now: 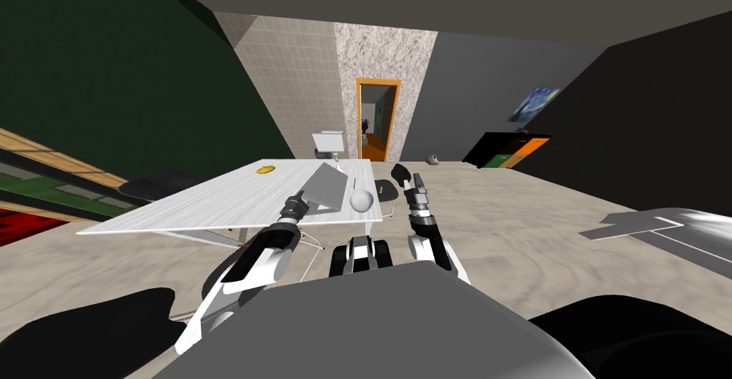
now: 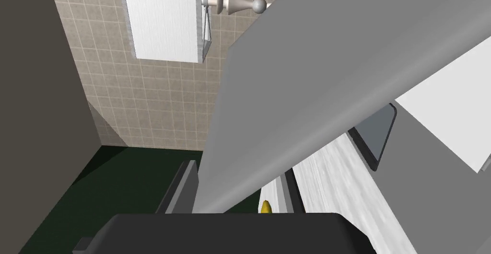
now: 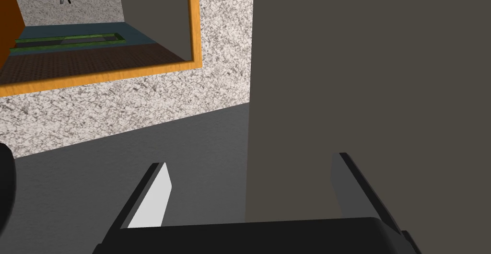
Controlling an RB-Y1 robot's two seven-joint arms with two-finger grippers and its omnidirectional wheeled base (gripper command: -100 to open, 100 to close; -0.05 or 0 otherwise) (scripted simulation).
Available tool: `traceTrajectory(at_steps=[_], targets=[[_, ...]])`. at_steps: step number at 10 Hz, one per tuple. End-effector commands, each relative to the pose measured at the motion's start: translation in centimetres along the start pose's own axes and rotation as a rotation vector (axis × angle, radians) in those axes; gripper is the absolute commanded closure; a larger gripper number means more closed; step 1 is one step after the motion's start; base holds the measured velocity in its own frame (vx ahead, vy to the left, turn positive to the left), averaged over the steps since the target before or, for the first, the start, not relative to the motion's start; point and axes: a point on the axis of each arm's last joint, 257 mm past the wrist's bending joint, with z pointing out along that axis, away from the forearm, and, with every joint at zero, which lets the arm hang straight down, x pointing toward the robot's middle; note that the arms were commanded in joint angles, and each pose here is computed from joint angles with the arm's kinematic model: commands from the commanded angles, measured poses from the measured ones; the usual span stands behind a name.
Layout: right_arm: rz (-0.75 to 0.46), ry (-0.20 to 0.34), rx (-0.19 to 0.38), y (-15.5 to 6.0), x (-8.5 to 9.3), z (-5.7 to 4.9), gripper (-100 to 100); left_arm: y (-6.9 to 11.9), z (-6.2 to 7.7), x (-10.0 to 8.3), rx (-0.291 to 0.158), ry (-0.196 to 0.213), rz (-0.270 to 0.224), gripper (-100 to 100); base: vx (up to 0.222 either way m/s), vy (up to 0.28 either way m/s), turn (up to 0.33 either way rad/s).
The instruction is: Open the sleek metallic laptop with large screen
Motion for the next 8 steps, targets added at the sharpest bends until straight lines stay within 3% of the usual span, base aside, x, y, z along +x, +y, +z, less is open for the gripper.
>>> traceTrajectory(at_steps=[1,5,6,8], targets=[[0.000,0.000,0.000,0.0,0.0,0.0,0,0.9,0.4,0.4,-0.009,0.001,-0.066,100,-0.010,0.069,-0.008],[0.000,0.000,0.000,0.0,0.0,0.0,0,4.3,1.7,1.5,-0.029,0.003,-0.250,100,-0.021,0.083,-0.008],[0.000,0.000,0.000,0.0,0.0,0.0,0,3.6,0.8,1.2,-0.032,0.002,-0.220,-100,0.002,0.035,0.003],[0.000,0.000,0.000,0.0,0.0,0.0,0,2.5,-0.1,1.0,-0.032,0.002,-0.221,-100,0.053,-0.024,0.016]])
